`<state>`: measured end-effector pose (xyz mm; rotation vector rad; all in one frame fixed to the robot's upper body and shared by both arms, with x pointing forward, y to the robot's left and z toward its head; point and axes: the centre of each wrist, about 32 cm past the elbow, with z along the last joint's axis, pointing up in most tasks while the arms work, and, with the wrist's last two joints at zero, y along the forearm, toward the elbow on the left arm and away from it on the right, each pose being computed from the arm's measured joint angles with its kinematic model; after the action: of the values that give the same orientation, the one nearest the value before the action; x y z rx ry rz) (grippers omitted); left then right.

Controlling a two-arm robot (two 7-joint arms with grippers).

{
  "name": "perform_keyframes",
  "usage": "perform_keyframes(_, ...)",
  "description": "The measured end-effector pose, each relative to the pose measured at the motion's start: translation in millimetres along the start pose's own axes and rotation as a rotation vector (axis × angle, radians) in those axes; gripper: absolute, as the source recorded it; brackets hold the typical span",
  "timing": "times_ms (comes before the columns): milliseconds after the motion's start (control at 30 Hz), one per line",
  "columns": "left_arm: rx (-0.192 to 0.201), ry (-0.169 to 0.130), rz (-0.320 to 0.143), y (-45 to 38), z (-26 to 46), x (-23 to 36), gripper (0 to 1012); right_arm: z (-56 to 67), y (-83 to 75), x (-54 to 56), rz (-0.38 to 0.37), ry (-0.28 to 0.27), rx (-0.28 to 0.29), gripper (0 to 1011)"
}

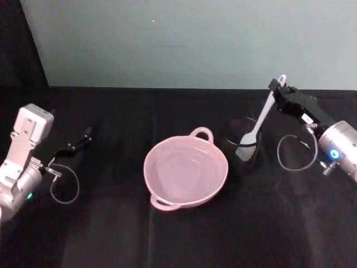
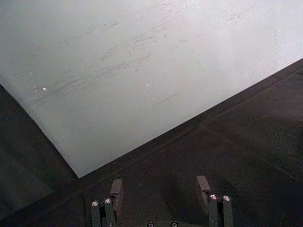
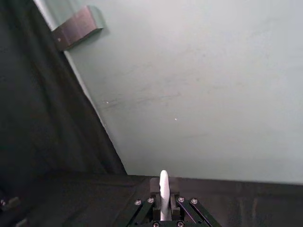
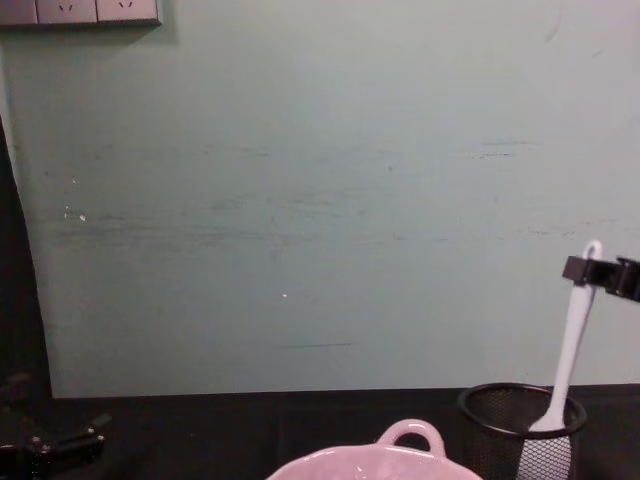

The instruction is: Use the one hand to pick up the spoon and stir the clear water in the bowl.

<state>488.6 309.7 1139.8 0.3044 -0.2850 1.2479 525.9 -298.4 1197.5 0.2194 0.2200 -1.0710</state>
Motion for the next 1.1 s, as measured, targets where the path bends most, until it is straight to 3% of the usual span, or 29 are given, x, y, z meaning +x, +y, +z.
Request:
perform_keyframes(100, 0.000, 0.000, 0.000, 0.0, 0.0, 0.0, 1011, 11.1, 1.4, -5.4, 0.021, -0.076, 0.000, 110)
perform_keyframes(200, 0.000, 0.000, 0.000, 0.0, 0.0, 0.0, 1011, 32.5, 5.7, -13.8, 0.068, -0.166, -0.008, 110)
perform_keyframes(333, 0.000, 0.000, 0.000, 0.0, 0.0, 0.0, 1011, 54.0, 10.3, -22.6, 0.115, -0.212, -0.018, 110)
perform_keyframes(367, 0.000, 0.000, 0.000, 0.0, 0.0, 0.0, 1011, 65.2, 12.7, -27.4, 0.136, -0.228, -0.022, 110)
perform_keyframes(467, 0.000, 0.000, 0.000, 0.0, 0.0, 0.0, 1011, 83.4, 16.2, -35.7, 0.169, -0.253, -0.028, 110)
perform_keyframes(633, 0.000, 0.000, 0.000, 0.0, 0.0, 0.0, 1011, 103.7, 20.5, -45.9, 0.199, -0.276, -0.043, 110)
perform_keyframes(1100, 0.000, 0.000, 0.000, 0.0, 0.0, 0.0, 1011, 105.7, 21.2, -47.2, 0.200, -0.275, -0.048, 110)
